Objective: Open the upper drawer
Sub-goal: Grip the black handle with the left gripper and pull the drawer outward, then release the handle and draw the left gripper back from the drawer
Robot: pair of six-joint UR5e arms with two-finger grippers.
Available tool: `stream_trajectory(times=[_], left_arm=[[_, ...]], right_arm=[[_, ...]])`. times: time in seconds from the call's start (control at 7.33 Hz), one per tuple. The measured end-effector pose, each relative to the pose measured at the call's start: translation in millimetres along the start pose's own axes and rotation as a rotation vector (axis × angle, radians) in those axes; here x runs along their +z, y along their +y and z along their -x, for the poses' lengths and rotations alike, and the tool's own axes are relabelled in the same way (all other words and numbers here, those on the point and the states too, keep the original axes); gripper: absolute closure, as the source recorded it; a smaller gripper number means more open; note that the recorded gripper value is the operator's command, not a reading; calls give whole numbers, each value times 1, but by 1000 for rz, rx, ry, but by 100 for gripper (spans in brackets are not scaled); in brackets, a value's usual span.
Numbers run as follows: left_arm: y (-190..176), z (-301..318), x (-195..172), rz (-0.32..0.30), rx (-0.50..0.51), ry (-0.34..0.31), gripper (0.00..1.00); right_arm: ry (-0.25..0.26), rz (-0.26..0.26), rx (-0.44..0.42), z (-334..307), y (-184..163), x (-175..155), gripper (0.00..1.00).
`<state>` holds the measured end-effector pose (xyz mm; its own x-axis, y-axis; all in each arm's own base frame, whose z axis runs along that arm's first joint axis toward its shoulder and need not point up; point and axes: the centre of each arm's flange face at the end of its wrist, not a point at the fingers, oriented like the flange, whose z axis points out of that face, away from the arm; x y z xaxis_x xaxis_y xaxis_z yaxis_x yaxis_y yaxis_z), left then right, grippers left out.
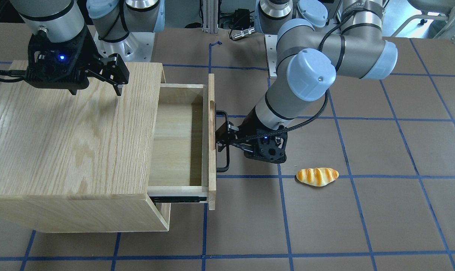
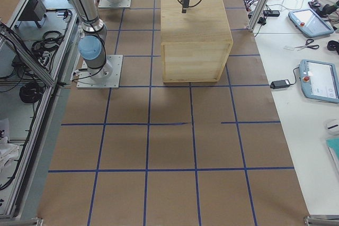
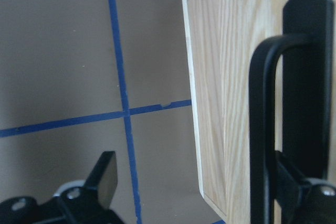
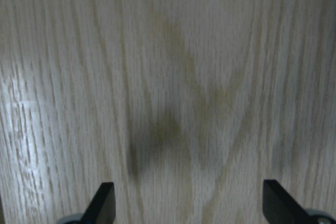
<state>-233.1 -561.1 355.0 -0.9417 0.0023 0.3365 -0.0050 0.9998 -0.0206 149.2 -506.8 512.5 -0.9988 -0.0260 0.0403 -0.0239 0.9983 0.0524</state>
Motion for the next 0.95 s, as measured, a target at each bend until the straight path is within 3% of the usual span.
stream_trajectory(times=[0.68,0.95], left_arm=[[6,85,-67,47,-129,-20,0],[20,76,-108,75,-137,-87,0]], right_arm=[[0,0,0,0,0,0,0],[0,0,0,0,0,0,0]])
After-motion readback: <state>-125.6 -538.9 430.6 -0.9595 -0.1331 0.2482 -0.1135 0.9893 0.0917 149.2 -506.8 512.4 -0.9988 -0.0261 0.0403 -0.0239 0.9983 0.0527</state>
